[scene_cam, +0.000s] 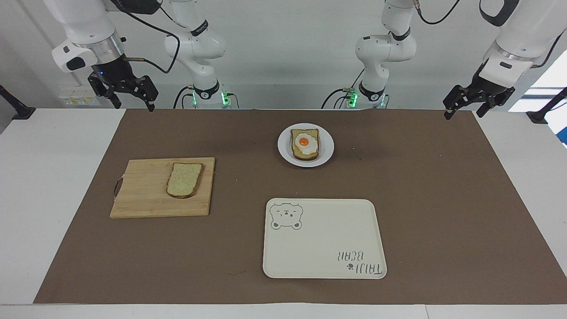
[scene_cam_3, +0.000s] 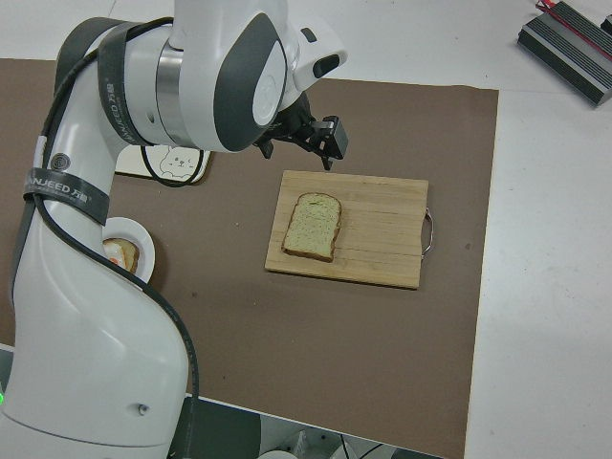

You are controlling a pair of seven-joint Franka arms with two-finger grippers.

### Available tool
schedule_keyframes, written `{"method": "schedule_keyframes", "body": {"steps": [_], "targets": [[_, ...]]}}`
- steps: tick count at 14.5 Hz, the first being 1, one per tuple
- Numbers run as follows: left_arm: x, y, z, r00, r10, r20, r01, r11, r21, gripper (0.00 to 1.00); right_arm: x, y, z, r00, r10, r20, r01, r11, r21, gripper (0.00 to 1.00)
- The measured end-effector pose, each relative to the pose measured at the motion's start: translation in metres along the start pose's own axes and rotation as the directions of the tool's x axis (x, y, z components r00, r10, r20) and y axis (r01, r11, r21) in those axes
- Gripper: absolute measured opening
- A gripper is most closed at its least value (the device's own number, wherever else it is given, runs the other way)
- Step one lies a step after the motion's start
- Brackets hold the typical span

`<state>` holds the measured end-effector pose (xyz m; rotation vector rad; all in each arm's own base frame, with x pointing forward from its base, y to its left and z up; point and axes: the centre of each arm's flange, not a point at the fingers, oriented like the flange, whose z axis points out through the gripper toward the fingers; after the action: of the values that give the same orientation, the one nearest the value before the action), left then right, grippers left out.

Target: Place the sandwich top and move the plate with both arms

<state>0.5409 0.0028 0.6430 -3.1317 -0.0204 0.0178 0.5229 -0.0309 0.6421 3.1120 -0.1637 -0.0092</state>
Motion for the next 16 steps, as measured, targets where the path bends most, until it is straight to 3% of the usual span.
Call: {"method": "schedule_keyframes", "body": {"steps": [16], "targets": [[0.0, 0.0, 0.0, 1.0, 0.0, 0.0, 0.0, 1.0, 0.0, 1.0, 0.0, -0.002, -0.011, 1.0, -0.004, -0.023, 0.004, 1.0, 0.001, 1.0]]}}
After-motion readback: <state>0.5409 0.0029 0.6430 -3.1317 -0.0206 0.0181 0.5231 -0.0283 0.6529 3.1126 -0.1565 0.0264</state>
